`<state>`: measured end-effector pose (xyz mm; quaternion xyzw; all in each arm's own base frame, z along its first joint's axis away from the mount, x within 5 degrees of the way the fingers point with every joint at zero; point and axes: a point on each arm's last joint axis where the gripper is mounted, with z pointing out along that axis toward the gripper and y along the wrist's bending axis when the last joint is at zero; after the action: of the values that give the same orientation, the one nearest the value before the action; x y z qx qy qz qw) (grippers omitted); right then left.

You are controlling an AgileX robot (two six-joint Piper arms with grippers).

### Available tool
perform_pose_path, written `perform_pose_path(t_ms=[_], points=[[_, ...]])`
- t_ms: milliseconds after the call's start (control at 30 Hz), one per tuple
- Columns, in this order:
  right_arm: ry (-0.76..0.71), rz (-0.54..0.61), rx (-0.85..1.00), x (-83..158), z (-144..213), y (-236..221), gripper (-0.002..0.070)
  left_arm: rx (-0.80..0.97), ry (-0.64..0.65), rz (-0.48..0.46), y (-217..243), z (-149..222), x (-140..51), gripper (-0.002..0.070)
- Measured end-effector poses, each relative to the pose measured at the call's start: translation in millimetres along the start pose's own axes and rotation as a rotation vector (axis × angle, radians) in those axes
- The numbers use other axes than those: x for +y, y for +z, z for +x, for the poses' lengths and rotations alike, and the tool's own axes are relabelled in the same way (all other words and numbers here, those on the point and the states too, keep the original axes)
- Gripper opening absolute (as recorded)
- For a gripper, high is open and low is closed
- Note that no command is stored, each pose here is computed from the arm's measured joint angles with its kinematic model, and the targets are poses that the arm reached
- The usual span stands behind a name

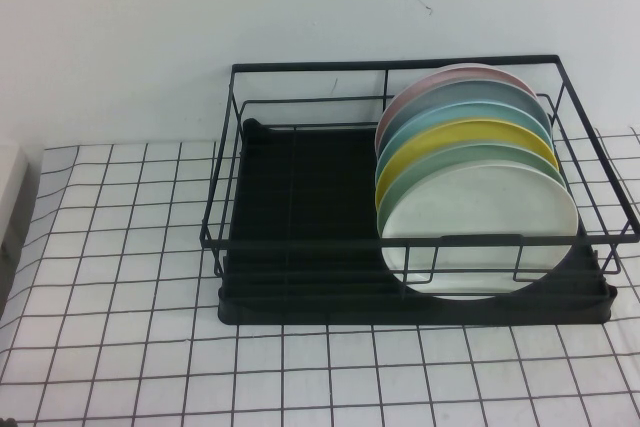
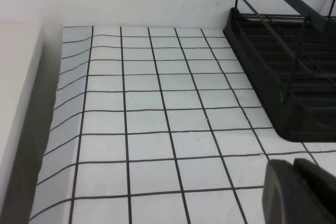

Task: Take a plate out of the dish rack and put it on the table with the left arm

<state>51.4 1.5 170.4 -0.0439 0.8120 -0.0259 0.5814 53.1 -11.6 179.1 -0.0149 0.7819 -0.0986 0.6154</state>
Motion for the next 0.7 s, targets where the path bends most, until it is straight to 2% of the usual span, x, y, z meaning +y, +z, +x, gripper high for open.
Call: perform_pose_path(t_ms=[333,700], points=[[0.0,0.0,0.0,0.0,0.0,0.0,-0.0001,0.011,0.069,-0.016,0.0,0.9,1.5,-0.0003],[0.0,0.0,0.0,0.0,0.0,0.0,-0.0001,0.01,0.069,-0.014,0.0,0.9,1.3,-0.0003]])
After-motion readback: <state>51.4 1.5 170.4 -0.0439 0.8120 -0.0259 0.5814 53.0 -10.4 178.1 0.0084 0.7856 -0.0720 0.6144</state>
